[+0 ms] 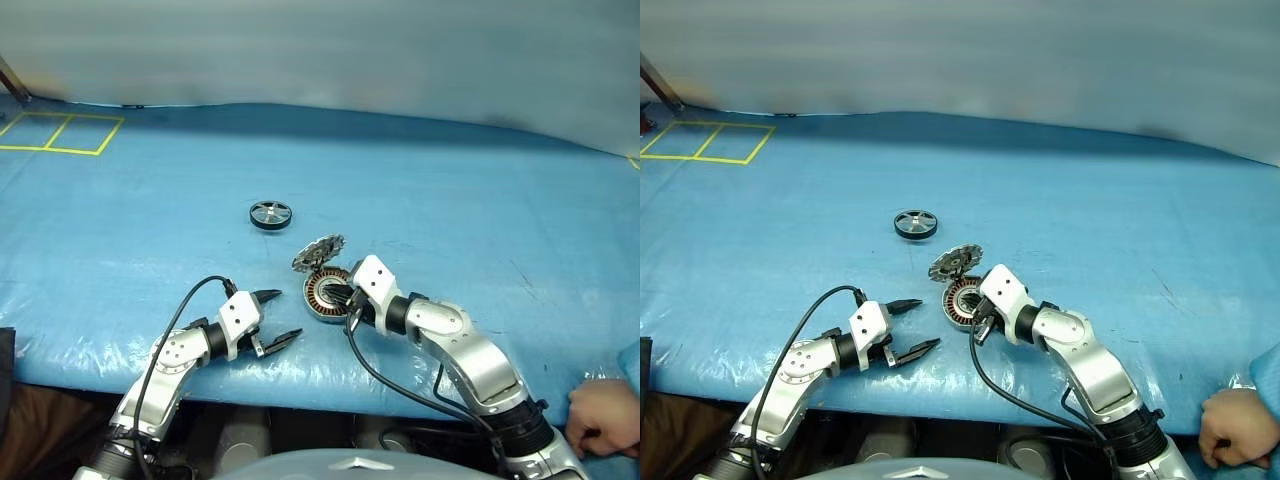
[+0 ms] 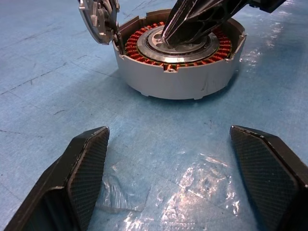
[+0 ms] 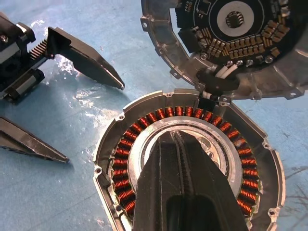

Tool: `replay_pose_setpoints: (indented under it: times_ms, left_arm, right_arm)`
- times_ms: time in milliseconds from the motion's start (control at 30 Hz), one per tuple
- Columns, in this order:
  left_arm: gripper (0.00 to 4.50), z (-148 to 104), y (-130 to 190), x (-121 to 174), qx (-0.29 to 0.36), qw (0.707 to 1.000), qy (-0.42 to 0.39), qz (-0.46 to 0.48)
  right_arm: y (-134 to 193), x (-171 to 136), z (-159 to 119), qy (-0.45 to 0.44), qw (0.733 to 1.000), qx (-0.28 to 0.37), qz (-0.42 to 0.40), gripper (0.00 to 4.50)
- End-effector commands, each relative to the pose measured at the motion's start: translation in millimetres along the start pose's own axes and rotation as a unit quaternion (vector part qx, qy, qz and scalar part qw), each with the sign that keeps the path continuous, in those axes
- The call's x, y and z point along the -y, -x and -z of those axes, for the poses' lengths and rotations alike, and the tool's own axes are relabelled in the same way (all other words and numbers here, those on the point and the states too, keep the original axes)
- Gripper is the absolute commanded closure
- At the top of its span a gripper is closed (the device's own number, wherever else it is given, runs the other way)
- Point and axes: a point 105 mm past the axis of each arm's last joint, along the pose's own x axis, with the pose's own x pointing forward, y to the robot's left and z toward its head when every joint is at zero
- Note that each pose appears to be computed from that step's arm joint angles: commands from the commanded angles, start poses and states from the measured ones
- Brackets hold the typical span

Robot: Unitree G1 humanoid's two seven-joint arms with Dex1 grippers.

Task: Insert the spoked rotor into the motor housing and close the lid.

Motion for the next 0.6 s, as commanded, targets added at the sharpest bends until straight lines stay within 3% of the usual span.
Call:
replay_pose_setpoints:
  times_ms: [33, 333, 600]
  left_arm:
    - [0.21, -2, -1, 1, 0.006, 1.000, -0.004, 0.003]
    - [0.21, -2, -2, 0, 0.007, 1.000, -0.004, 0.002]
    - [0.21, -3, -2, 0, 0.009, 1.000, -0.005, -0.001]
  right_arm:
    - [5, 4, -26, 0.006, 0.999, 0.048, 0.005, 4.47]
    - [3, 1, -21, 0.012, 0.999, 0.034, -0.001, 4.47]
    - [0, -2, 10, 0.031, 0.999, -0.034, -0.008, 4.47]
